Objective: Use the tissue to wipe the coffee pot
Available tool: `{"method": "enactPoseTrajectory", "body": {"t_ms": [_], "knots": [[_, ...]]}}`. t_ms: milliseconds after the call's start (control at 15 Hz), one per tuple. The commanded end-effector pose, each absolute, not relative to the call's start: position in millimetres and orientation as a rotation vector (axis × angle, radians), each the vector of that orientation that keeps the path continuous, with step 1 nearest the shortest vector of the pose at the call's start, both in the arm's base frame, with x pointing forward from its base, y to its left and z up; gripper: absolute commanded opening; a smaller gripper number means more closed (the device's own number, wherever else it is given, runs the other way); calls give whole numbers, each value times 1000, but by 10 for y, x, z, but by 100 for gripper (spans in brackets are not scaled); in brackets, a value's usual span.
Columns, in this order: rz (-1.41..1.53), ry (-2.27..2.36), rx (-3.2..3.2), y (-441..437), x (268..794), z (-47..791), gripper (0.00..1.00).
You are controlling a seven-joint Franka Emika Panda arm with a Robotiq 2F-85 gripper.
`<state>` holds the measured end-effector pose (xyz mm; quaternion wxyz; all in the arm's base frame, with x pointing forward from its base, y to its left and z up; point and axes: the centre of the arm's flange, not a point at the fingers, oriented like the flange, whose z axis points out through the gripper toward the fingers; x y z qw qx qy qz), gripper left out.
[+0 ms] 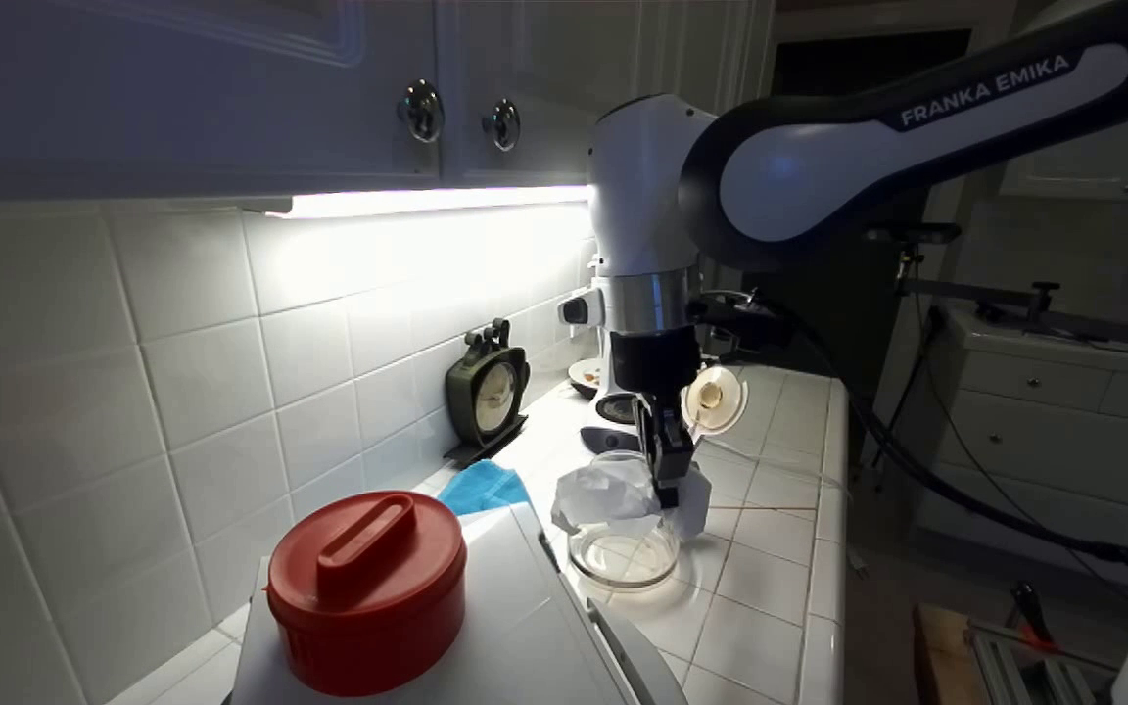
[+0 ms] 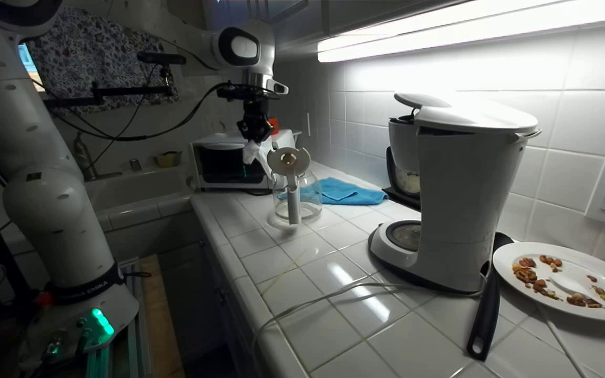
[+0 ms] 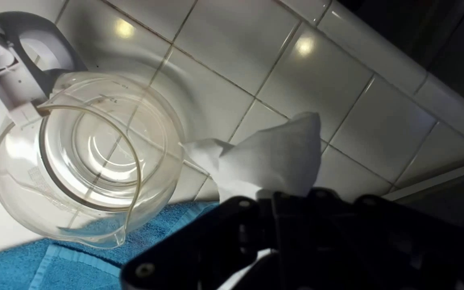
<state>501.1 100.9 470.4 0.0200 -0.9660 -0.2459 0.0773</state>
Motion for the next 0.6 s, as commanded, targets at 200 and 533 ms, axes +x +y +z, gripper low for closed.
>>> {"method": "enactPoseTrajectory", "body": {"t_ms": [200, 533], "knots": [[206, -825, -2980, 1198, 4964, 4621, 0], [170, -859, -2999, 1253, 4960, 4612, 27]]}}
